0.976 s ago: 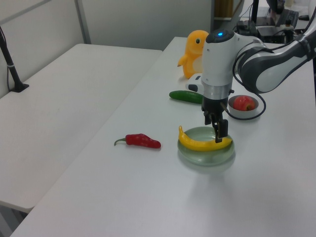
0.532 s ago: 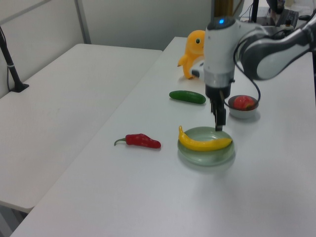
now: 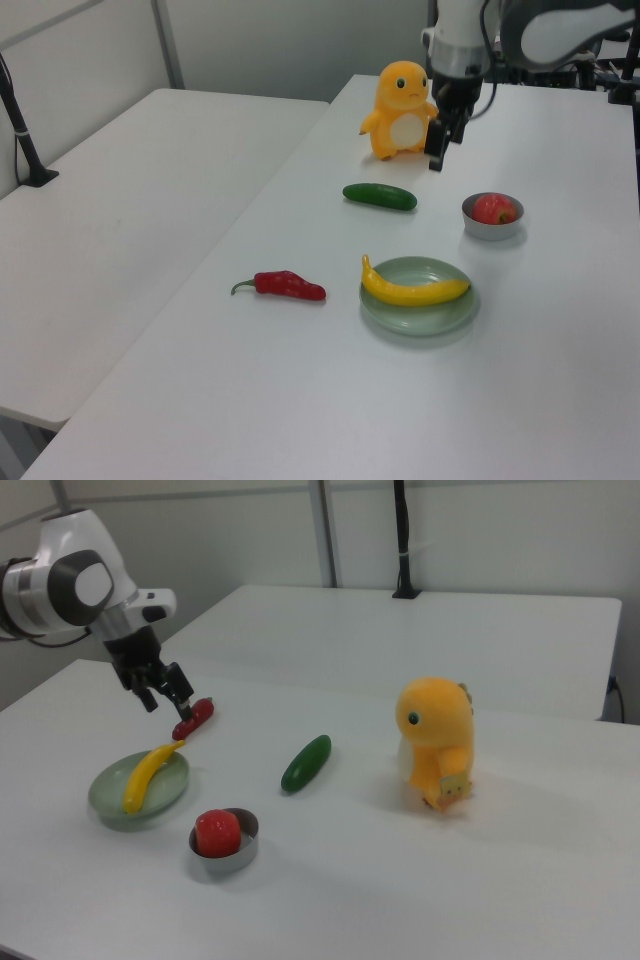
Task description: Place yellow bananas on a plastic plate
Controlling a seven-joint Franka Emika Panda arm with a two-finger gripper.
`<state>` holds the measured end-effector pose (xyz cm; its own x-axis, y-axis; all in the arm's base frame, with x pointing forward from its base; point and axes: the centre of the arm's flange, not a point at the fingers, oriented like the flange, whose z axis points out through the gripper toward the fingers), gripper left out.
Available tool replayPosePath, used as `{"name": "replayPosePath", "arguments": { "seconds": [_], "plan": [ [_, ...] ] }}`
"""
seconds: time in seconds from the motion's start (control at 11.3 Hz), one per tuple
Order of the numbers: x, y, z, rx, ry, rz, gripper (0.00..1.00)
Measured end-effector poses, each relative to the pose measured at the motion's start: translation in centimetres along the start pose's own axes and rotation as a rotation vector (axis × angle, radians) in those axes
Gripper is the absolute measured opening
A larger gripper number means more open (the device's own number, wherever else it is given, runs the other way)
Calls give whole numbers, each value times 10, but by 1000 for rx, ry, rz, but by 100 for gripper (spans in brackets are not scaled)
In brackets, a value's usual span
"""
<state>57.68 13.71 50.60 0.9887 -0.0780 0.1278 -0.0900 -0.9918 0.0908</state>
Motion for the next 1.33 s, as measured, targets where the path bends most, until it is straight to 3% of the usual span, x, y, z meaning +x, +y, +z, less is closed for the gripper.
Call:
{"name": "replayPosePath", "arguments": {
  "seconds": [0.27,0.53,1.33],
  "plan": [
    [14,66,-16,59,8,118,100],
    [27,115,-38,103,49,144,100],
    [17,111,-39,127,-28,119,100]
  ]
}}
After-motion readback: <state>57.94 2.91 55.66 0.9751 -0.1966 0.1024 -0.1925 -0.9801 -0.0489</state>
